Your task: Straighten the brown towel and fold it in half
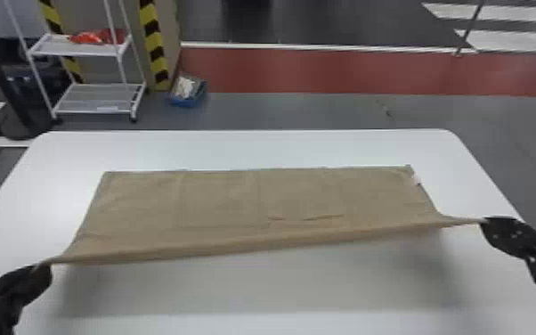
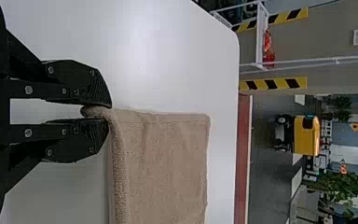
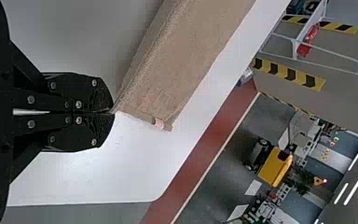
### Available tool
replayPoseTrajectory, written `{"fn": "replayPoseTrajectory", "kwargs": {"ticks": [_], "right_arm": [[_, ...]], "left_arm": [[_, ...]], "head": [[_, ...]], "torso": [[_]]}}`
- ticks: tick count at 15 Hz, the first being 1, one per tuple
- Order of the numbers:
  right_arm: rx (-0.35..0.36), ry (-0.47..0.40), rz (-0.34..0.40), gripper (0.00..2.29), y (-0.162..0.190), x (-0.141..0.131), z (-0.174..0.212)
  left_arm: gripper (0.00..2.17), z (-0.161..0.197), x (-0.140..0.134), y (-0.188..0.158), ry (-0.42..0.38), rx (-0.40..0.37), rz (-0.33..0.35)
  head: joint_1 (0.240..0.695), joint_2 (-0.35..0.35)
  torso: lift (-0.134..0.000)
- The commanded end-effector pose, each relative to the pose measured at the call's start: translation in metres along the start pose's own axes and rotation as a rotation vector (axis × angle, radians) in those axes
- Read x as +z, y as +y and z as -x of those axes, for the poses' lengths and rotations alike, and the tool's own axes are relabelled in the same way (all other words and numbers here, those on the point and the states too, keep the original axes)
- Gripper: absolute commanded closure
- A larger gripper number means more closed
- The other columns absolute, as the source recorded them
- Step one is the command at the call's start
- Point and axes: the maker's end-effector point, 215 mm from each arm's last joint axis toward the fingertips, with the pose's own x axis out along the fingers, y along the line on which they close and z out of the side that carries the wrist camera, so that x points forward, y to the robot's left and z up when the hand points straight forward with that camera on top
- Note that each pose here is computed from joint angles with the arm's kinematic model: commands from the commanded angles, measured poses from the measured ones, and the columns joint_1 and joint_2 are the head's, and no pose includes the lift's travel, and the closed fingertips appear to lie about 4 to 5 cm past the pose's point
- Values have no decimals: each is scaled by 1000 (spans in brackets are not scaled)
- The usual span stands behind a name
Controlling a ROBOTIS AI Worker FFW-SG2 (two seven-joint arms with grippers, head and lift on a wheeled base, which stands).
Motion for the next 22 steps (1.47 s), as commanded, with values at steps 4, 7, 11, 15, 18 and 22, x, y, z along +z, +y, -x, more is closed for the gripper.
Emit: {"fn": "replayPoseTrajectory", "kwargs": {"ticks": [4, 7, 11, 15, 18, 22], "right_arm": [[7, 6, -43, 2013, 7, 19, -21], [17, 33, -94, 2013, 0, 26, -39], [15, 87, -127, 2013, -17, 19, -61], [18, 94, -155, 2010, -30, 21, -80], [25, 85, -145, 2010, -33, 42, -98], [25, 95, -133, 2010, -42, 55, -117]], "left_arm": [[988, -21, 27, -22, 46, -50, 11], [988, -43, 39, -35, 122, -65, 39], [988, -73, 61, -22, 163, -27, 54], [988, -92, 67, -10, 197, -1, 49], [988, -105, 74, -3, 214, 16, 29], [988, -123, 96, 7, 222, 37, -8]], "head": [[695, -28], [695, -34], [695, -41], [695, -39], [695, -33], [695, -9]], "torso": [[-123], [-123], [-123], [-123], [-123], [-123]]}}
